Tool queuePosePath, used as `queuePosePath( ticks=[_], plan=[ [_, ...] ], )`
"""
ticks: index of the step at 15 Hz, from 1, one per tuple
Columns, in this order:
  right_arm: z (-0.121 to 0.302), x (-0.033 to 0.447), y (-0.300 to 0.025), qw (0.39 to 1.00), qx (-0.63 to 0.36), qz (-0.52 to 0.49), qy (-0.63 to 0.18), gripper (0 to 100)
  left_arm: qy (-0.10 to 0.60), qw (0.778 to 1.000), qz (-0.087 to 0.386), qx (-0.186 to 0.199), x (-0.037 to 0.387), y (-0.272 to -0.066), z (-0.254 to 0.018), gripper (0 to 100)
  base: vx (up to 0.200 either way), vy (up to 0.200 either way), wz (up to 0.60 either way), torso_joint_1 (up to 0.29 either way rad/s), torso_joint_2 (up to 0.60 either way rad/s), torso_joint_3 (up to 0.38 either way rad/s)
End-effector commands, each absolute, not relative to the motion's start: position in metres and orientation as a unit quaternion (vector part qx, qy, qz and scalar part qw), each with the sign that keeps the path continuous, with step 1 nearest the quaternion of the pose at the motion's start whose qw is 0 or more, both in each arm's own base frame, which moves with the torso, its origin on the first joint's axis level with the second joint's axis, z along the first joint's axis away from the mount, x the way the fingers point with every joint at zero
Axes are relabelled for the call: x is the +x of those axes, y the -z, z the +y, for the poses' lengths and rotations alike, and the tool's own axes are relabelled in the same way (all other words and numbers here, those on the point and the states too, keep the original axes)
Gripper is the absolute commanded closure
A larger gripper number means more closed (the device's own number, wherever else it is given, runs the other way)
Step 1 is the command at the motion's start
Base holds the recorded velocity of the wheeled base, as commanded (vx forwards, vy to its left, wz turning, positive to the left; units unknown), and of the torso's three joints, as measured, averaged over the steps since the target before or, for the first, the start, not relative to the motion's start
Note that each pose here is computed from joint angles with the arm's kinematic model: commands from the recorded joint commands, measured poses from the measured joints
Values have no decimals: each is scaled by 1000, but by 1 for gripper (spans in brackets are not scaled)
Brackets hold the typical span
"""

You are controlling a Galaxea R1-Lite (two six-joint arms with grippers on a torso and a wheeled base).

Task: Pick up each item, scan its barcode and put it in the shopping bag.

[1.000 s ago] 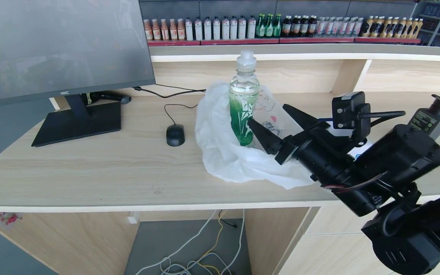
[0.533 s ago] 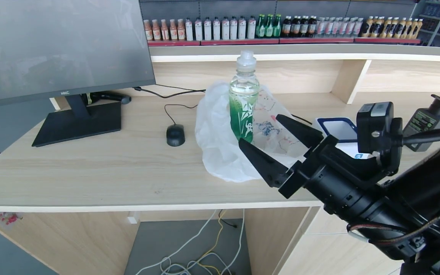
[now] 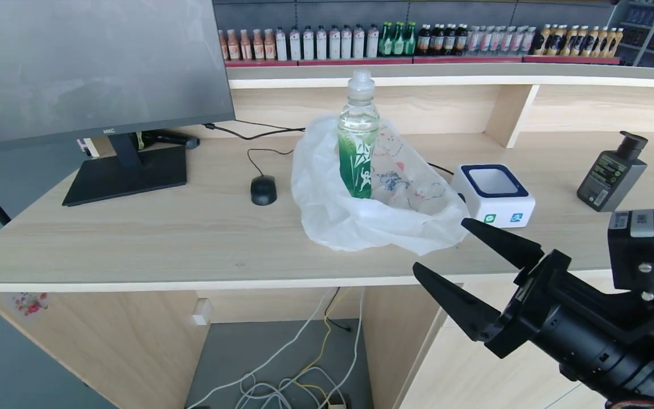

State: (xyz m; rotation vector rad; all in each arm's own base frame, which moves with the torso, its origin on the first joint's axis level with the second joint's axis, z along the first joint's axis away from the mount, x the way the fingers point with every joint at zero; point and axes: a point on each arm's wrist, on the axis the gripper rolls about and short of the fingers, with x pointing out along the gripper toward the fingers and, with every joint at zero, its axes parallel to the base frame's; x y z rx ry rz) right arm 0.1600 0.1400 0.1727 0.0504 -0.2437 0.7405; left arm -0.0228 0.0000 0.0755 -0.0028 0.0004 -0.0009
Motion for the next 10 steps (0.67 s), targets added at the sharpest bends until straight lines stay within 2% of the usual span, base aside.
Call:
queuePosePath(
  ticks=[1,7,10],
  plan=[
    [133,157,-168,928,20,-109,-355,0,0,1000,0,-2,-23,-75,0,0,0,-200,0,-12,-7,7],
    [114,186,-163,954,8,-98,-282,0,0,1000,2,-6,-23,-75,0,0,0,-200,0,6,6,-2],
    [116,192,-172,953,12,-119,-279,0,0,1000,2,-8,-23,-75,0,0,0,-200,0,1,5,2]
  ],
)
